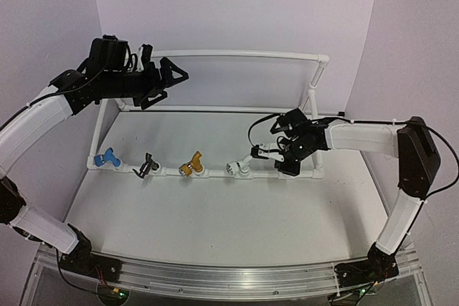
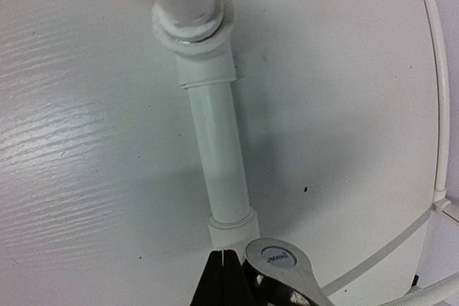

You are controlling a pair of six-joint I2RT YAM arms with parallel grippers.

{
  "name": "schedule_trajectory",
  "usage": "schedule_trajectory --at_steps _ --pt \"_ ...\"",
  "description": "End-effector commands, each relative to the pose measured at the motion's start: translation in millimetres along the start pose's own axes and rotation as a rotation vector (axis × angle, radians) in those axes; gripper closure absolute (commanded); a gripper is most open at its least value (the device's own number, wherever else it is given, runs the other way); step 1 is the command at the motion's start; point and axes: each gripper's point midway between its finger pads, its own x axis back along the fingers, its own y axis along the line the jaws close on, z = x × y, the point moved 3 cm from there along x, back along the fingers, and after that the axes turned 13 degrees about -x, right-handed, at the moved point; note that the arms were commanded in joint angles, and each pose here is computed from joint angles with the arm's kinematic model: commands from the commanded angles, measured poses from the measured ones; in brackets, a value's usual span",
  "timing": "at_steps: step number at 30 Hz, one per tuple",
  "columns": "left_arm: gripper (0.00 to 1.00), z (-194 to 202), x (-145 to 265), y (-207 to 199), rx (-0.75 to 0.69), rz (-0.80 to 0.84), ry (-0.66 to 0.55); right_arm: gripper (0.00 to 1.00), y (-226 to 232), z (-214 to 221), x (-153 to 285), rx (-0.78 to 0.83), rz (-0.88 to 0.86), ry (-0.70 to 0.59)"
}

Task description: Install the water faucets

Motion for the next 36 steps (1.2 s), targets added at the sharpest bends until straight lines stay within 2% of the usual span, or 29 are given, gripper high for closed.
schedule_trajectory --at_steps 1,9,16,25,29,36 --pt "0.02 -13.1 8.3 -5.8 -0.024 0.017 -0.057 1.00 -26.4 -18.3 2.4 -0.030 0.115 -0.016" --pt "0.02 -15.2 6.0 -4.5 -0.027 0.017 -0.056 1.00 -52.3 3.3 6.0 -0.062 0.203 0.070" --pt "0.02 -16.8 -0.3 -3.1 -0.028 0.025 -0.043 1.00 -66.1 37.3 13.2 -0.080 0.191 0.153" --pt "0.02 -18.5 -4.6 -2.1 -0.026 0.035 -0.038 1.00 -23.5 69.0 18.5 -0.033 -0.006 0.229" --pt "0.02 -18.7 -3.2 -2.4 -0.024 0.035 -0.040 1.00 -4.5 70.3 24.2 -0.034 -0.097 0.192" --pt "0.02 -19.3 -0.2 -2.6 -0.019 0.033 -0.044 1.00 7.3 54.6 36.2 -0.056 -0.148 0.094"
